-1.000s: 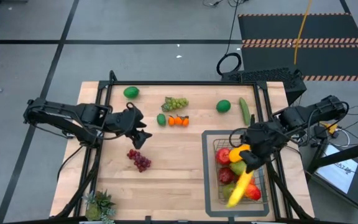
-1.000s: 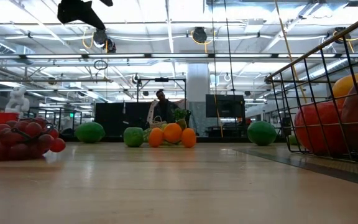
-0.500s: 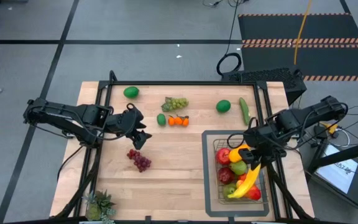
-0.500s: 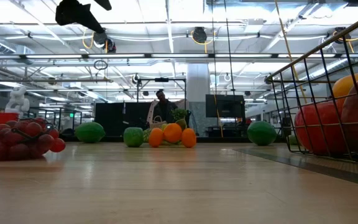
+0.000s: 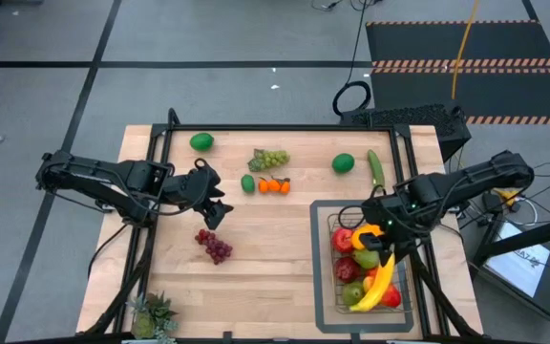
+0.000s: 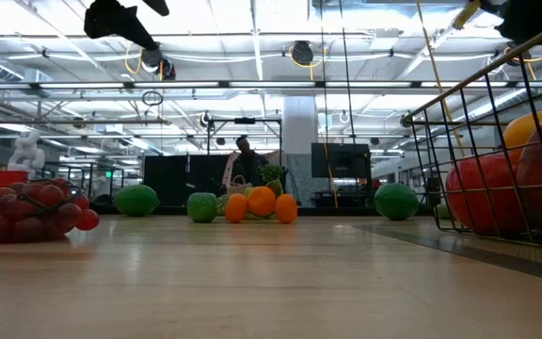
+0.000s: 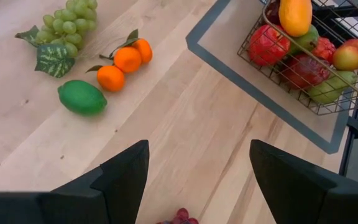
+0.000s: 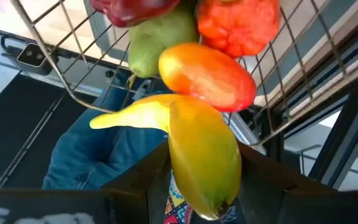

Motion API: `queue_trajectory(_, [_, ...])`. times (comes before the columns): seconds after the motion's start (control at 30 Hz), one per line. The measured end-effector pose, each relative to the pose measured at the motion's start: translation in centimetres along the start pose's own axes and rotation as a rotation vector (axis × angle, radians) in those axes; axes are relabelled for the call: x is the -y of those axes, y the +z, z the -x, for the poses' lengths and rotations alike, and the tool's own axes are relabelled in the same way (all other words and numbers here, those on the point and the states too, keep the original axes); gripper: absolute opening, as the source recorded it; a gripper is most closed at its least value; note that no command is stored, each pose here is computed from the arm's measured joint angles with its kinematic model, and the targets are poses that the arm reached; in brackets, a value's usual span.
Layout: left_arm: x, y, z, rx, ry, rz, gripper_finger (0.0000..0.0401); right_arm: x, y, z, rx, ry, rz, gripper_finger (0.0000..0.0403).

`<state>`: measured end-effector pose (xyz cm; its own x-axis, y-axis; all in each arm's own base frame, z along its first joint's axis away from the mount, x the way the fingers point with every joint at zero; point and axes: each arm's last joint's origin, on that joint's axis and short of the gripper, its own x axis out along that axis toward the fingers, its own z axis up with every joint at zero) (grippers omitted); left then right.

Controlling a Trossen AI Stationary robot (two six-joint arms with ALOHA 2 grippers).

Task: Build produce basket
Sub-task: Put the yellow banana into the wire basket, then put the green cucumber into the wire basket

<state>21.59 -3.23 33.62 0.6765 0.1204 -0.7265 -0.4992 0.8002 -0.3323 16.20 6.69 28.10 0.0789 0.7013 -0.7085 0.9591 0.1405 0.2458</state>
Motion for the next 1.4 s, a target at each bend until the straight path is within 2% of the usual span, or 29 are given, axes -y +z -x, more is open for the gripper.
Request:
queue_trajectory(0.43, [0.1, -0.1, 0.0, -0.013, -0.015, 0.025, 0.0275, -0.9, 0.2, -0.3, -0.013, 0.105, 0.065, 0.0232])
queue_trajectory(0.63, [0.2, -0.2, 0.1, -0.016, -0.019, 0.010, 0.0275, -2.0, -0.6, 0.5, 0.036, 0.294, 0.102, 0.0234])
queue_trajectory(0.8, [0.2, -0.2, 0.1, -0.016, -0.018, 0.014, 0.0275, -3.6, -1.1, 1.4, 0.146, 0.514, 0.183, 0.0224])
queue_trajectory(0.97, [0.2, -0.2, 0.1, -0.008, -0.011, 0.014, 0.0275, -5.1, -1.4, 2.6, 0.339, 0.748, 0.332, 0.0222])
queue_trajectory(1.07, [0.2, -0.2, 0.0, -0.008, -0.010, 0.015, 0.0275, -5.7, -1.2, 3.4, 0.457, 0.839, 0.380, 0.0222])
queue_trajectory(1.2, [0.1, -0.1, 0.0, 0.001, -0.001, 0.016, 0.0275, -5.9, -0.3, 4.3, 0.575, 0.883, 0.373, 0.0222])
queue_trajectory(1.4, [0.1, -0.1, 0.0, 0.015, 0.012, 0.055, 0.0275, -5.5, 2.4, 6.1, 0.726, 0.834, 0.335, 0.0221])
